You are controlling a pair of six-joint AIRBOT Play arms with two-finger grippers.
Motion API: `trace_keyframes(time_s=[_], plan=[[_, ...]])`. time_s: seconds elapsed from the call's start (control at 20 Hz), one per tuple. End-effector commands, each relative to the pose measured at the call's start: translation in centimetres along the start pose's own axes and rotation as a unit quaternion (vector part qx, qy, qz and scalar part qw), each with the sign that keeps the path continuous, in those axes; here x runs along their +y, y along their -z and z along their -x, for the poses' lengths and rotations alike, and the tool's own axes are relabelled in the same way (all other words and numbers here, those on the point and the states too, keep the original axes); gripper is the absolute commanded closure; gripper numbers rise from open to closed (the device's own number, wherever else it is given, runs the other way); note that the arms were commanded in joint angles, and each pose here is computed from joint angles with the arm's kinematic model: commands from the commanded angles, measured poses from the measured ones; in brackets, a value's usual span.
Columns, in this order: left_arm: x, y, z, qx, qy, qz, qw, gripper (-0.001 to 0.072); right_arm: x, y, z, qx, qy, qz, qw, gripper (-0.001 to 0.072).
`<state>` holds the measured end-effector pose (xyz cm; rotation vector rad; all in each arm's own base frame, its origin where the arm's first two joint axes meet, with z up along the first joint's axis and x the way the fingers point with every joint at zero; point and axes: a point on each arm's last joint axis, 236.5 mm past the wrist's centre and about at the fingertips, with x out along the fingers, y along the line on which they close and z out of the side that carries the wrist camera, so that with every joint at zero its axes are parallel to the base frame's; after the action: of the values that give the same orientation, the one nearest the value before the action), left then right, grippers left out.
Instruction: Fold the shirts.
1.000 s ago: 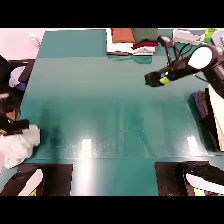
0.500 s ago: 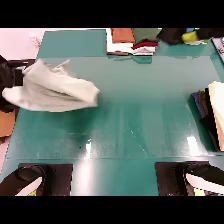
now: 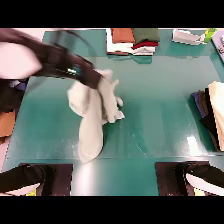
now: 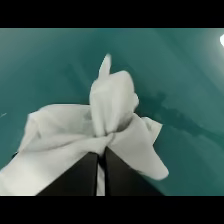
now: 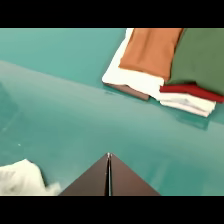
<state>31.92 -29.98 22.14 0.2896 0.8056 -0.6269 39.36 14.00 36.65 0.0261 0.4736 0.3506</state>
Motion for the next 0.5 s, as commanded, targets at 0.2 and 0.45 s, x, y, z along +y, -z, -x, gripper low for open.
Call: trace_keyframes(time_s=[0.2,0.45], plan=[[4.1,3.2,-8.0,0.099,-0.029,0.004,0.995,0.0103,-0.8,4.2,-1.8,0.058,0.011,-0.002,0.998,0.0693],[16.7,9.1,-6.1,0.174,-0.095,0.144,0.969,0.0101,-0.7,4.9,-2.8,0.072,0.007,-0.005,0.997,0.0693]])
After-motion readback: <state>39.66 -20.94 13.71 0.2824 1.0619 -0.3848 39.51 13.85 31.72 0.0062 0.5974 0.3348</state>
